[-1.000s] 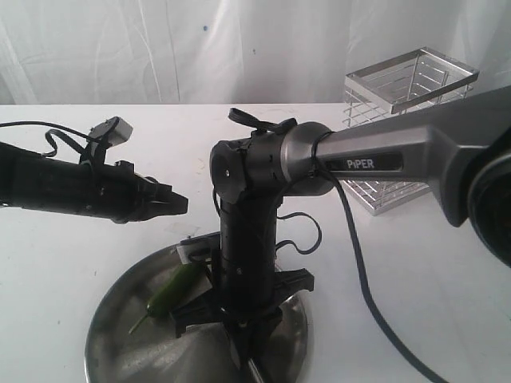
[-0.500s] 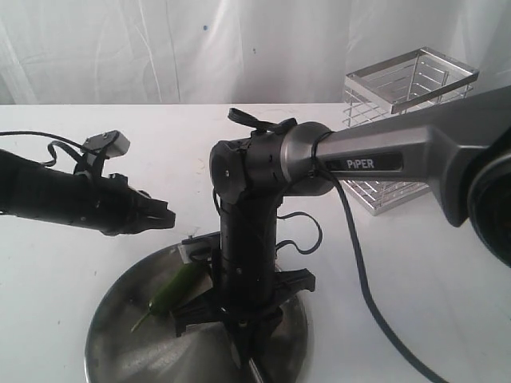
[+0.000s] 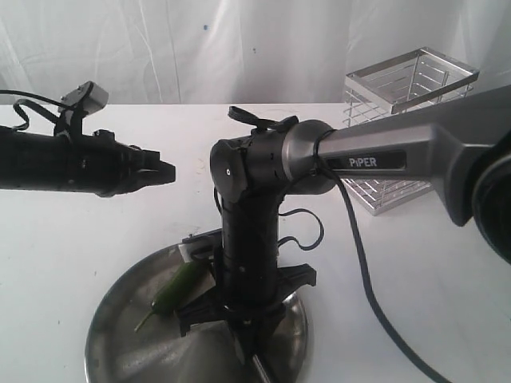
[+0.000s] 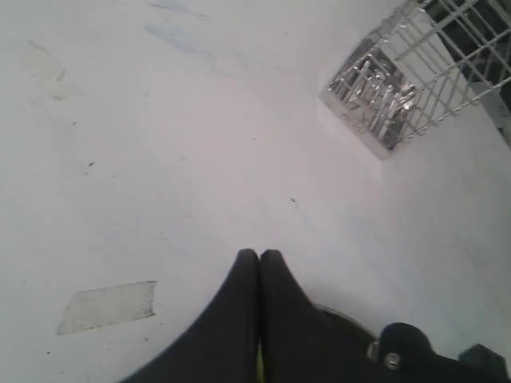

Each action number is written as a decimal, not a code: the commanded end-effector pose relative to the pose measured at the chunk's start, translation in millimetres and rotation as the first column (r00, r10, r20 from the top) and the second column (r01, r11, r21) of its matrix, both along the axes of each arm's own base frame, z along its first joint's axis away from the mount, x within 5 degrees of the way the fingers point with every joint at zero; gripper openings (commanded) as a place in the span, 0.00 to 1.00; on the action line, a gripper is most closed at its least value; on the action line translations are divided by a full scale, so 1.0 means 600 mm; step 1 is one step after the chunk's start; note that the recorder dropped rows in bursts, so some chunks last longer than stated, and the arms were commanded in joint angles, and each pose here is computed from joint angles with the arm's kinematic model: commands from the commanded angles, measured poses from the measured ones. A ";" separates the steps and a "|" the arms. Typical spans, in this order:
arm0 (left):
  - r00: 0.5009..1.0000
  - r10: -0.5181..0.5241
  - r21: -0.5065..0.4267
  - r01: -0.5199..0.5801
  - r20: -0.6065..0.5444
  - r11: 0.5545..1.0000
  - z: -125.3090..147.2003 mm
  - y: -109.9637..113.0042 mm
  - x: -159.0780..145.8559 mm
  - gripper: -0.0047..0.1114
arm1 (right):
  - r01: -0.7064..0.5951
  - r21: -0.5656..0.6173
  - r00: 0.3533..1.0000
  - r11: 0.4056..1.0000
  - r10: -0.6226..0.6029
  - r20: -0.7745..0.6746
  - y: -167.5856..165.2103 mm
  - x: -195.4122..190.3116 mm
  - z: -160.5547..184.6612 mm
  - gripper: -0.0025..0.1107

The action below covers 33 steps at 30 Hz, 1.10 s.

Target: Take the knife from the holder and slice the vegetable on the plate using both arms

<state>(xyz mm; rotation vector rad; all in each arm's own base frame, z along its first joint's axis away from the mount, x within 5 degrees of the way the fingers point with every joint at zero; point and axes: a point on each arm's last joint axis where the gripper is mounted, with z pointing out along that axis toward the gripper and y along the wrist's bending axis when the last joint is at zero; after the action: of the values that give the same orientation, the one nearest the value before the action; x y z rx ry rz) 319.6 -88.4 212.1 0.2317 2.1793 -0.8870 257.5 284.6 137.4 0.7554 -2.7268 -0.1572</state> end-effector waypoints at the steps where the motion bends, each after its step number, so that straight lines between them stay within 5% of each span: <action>1: 0.996 -0.083 -0.030 0.084 0.033 0.996 0.019 -0.006 -0.015 0.04 | -0.036 0.035 0.999 0.999 0.036 0.002 0.001 -0.002 0.010 0.17; 4: 0.995 -0.090 -0.039 0.092 0.048 0.995 0.029 -0.007 -0.019 0.04 | -0.053 0.016 0.998 0.998 0.053 0.019 -0.002 0.001 0.009 0.25; 11: 1.000 0.007 -0.016 -0.007 0.019 1.000 0.074 0.007 -0.050 0.04 | -0.086 0.038 0.994 0.996 0.084 0.064 -0.006 0.001 0.036 0.25; 18: 0.966 0.207 0.097 -0.224 0.158 0.970 0.106 0.049 -0.136 0.04 | -0.201 0.014 0.924 0.979 0.185 0.335 -0.045 0.003 0.162 0.25; 21: 0.956 0.242 0.077 -0.257 0.163 0.963 0.105 0.056 -0.167 0.04 | -0.208 -0.003 0.895 0.978 0.191 0.404 -0.065 0.005 0.195 0.25; 24: 0.892 0.437 -0.015 -0.438 0.115 0.899 0.091 0.080 -0.224 0.04 | -0.211 0.024 0.858 0.977 0.173 0.484 -0.114 0.004 0.252 0.16; 25: 0.866 0.483 -0.026 -0.484 0.130 0.875 0.089 0.089 -0.238 0.04 | -0.188 0.066 0.827 0.980 0.121 0.549 -0.133 0.007 0.272 0.11; 26: 0.806 0.564 -0.015 -0.571 0.177 0.821 0.074 0.109 -0.269 0.04 | -0.137 0.198 0.713 0.971 -0.042 0.700 -0.165 0.007 0.317 0.02; 28: 0.750 0.611 0.043 -0.639 0.253 0.768 0.043 0.130 -0.306 0.04 | -0.119 0.361 0.520 0.925 -0.252 0.816 -0.218 -0.021 0.361 0.02; 30: 0.751 0.601 0.067 -0.638 0.273 0.767 0.017 0.134 -0.331 0.04 | -0.232 0.361 0.355 0.903 -0.267 0.896 -0.260 -0.078 0.388 0.02; 33: 0.750 0.602 0.073 -0.640 0.273 0.764 0.001 0.136 -0.344 0.04 | -0.316 0.356 0.212 0.879 -0.300 0.930 -0.316 -0.168 0.402 0.02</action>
<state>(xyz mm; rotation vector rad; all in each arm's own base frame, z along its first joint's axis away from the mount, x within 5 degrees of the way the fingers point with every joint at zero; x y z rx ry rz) 117.0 -8.4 215.9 -0.2934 1.9116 -0.2817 178.6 110.9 375.6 1.3276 -3.9665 -0.5446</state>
